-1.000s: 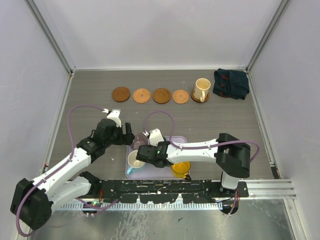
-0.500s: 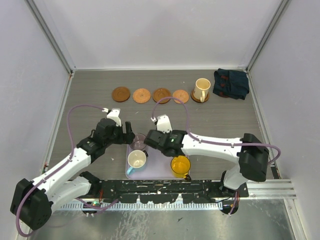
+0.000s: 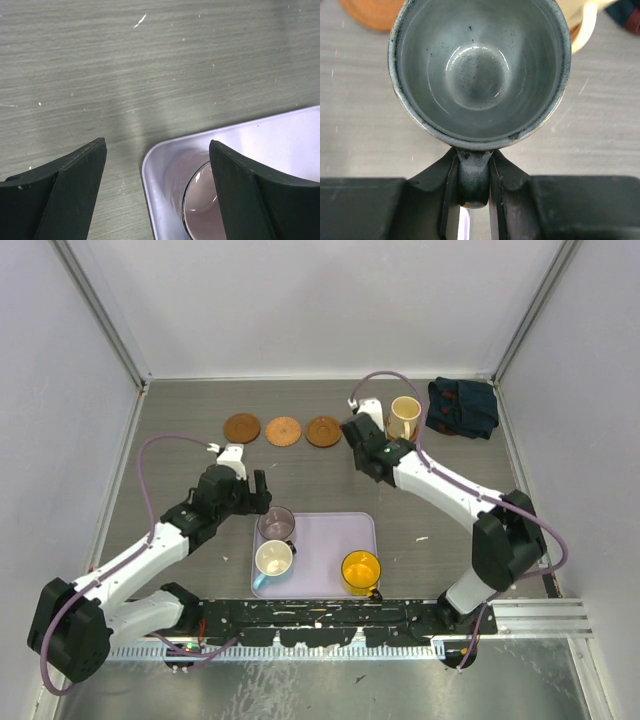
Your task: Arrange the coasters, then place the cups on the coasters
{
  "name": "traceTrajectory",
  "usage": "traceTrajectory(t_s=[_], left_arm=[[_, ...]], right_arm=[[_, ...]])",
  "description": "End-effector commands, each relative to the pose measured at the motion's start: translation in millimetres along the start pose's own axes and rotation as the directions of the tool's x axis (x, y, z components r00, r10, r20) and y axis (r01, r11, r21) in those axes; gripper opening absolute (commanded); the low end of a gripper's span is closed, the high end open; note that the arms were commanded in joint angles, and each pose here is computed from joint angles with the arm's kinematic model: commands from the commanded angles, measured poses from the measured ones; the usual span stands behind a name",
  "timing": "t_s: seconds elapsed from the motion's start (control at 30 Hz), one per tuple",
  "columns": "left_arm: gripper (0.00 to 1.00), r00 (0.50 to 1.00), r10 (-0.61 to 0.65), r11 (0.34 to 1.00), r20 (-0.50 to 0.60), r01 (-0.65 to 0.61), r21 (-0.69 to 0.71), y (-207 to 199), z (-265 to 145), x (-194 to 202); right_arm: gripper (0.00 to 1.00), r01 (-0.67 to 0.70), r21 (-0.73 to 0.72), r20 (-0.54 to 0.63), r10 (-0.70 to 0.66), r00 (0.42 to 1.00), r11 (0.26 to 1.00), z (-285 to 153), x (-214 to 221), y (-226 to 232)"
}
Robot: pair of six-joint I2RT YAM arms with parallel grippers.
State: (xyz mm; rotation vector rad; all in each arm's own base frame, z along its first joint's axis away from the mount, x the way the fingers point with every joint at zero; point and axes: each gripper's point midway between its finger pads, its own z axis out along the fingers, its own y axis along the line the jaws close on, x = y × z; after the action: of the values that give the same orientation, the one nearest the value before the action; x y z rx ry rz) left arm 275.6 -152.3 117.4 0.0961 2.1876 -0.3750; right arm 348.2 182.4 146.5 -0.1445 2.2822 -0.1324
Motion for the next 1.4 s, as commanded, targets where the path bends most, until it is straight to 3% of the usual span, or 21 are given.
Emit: traceTrajectory(t_s=[0.0, 0.23, 0.57, 1.37], left_arm=[[0.85, 0.986, 0.011, 1.0, 0.163, -0.009, -0.01, -8.4, 4.2, -55.2], [0.86, 0.984, -0.02, 0.999, 0.174, 0.026, -0.032, 1.1, 24.7, -75.6], [0.86, 0.985, -0.086, 0.993, 0.151, 0.097, -0.069, 27.5, 55.1, -83.6], [0.86, 0.989, -0.091, 0.993, 0.118, 0.1, -0.069, 30.0, 60.6, -70.3]], right_arm=[[0.01, -0.05, -0.056, 0.218, 0.061, 0.974, 0.997, 23.0, -93.1, -3.3], [0.01, -0.052, -0.079, 0.218, 0.068, 0.974, 0.996, 77.1, -121.3, -10.6], [0.01, -0.04, -0.084, 0.213, 0.057, 0.975, 0.996, 110.8, -131.6, -12.1], [0.01, -0.072, -0.093, 0.145, 0.085, 0.986, 0.993, 136.9, -105.6, -9.2]])
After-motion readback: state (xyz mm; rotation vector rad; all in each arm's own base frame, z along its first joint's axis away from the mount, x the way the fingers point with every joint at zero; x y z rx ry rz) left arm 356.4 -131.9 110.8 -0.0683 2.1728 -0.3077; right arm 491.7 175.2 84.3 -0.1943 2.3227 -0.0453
